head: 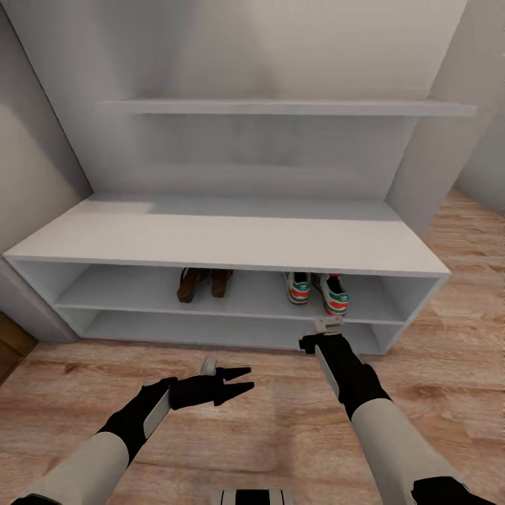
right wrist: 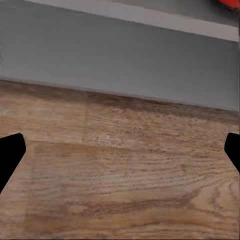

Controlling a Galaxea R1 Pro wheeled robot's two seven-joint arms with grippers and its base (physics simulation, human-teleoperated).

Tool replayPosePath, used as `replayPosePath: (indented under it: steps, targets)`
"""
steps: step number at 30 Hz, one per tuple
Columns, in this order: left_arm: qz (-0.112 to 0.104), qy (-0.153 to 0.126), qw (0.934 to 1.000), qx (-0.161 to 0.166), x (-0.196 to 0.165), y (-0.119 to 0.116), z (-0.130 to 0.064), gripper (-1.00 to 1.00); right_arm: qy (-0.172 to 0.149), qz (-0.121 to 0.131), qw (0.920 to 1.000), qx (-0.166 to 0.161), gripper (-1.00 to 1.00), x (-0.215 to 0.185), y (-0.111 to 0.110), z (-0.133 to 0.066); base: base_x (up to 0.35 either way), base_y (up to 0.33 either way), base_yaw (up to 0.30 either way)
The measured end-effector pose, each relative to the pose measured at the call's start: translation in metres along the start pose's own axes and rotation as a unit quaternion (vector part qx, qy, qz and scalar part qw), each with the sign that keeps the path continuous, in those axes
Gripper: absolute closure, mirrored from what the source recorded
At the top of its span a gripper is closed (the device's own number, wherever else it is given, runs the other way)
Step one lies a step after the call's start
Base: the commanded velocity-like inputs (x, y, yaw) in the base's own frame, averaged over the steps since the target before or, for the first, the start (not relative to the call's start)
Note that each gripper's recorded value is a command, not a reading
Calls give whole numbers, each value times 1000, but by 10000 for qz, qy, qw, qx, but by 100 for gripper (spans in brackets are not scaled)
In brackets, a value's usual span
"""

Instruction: Pick up the two gym shoes and the two sandals from the corridor floor and place them onto the hallstand (shoe rack) in the corridor, making sure they are on the rack and not on the floor. Arrange them so the two gym shoes are next to each other and the two sandals are next to each other.

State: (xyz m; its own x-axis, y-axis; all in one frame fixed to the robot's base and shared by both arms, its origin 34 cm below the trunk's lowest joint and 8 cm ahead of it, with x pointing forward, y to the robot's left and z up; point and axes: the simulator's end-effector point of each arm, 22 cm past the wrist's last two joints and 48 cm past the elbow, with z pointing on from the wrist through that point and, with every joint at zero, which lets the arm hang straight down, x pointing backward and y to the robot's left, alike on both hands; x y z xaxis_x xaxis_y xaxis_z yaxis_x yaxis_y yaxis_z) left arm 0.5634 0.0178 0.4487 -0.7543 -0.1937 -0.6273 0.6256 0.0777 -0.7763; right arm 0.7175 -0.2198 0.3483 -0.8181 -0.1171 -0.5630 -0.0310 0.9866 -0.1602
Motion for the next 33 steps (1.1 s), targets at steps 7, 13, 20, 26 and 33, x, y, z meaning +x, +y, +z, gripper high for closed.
replayPosePath:
  steps: [7,13,20,26,33]
  targets:
    - [0,0,10000,0,0,0,0,-100,0,1,10000,-7,-100,0,0,0,-341,0,0]
    - [-1,0,10000,0,0,0,0,-100,0,1,10000,-7,-100,0,0,0,-341,0,0]
    - [6,0,10000,0,0,0,0,-100,41,-1,10000,-14,-100,4,1,1,-199,0,0]
    - [19,21,10000,-27,0,1,-1,-100,96,-3,9999,-56,-100,11,4,2,-4,0,0]
    - [25,21,10000,-40,0,2,-2,-100,126,171,9996,-198,-100,13,10,2,0,0,0]
